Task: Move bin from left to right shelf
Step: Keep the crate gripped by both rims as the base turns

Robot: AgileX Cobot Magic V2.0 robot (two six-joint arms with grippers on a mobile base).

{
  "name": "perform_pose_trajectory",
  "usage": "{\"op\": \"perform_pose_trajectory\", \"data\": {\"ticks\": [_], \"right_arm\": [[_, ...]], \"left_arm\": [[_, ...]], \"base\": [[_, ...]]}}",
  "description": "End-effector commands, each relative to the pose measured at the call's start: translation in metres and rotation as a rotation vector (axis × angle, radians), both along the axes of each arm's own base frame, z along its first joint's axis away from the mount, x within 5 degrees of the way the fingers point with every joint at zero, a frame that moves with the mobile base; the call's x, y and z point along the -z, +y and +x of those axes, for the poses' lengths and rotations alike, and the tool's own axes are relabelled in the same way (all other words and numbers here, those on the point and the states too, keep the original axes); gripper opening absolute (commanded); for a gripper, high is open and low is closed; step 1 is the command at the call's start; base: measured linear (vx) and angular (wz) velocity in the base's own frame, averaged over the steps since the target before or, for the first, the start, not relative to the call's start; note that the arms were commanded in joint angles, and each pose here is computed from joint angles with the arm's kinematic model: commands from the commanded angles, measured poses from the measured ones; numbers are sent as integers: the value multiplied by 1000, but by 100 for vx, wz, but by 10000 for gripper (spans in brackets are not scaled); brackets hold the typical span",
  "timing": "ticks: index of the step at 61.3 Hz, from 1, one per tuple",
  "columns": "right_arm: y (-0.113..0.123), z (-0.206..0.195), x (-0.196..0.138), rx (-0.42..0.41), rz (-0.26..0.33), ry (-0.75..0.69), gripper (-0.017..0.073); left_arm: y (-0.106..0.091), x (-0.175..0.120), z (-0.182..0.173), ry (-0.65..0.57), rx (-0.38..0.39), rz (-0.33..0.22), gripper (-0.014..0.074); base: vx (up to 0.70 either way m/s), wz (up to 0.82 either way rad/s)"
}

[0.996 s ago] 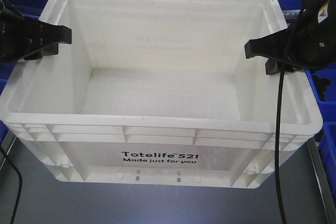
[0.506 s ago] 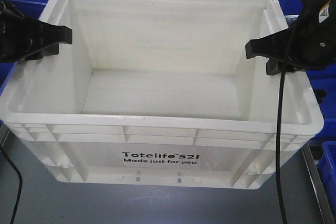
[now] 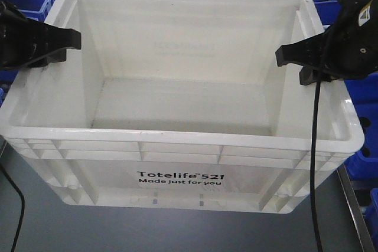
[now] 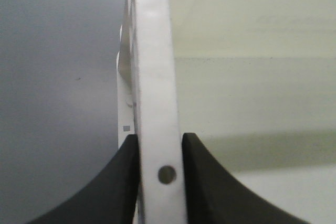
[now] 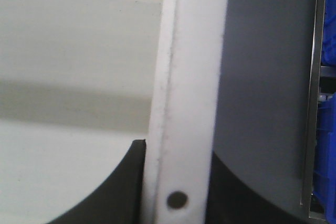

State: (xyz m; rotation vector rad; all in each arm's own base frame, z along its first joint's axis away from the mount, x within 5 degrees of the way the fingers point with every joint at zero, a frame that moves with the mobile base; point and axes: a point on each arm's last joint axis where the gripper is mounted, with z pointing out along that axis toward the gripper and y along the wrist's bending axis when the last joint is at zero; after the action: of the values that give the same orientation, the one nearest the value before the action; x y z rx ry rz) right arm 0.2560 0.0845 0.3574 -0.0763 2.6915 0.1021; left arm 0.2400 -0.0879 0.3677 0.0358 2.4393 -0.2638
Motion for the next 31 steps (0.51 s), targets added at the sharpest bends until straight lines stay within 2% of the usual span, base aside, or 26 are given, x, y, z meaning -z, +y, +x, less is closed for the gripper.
{"op": "perform_pose_trajectory", "data": {"ticks": [1, 31], "right_arm": [[-7, -3, -26, -18, -25, -145, 24], [-7, -3, -26, -18, -25, -145, 24]], "left_arm": [[3, -28, 0, -190, 15, -8, 99], [3, -28, 0, -189, 15, -8, 99]], "base": [[27, -1], [25, -2]]}}
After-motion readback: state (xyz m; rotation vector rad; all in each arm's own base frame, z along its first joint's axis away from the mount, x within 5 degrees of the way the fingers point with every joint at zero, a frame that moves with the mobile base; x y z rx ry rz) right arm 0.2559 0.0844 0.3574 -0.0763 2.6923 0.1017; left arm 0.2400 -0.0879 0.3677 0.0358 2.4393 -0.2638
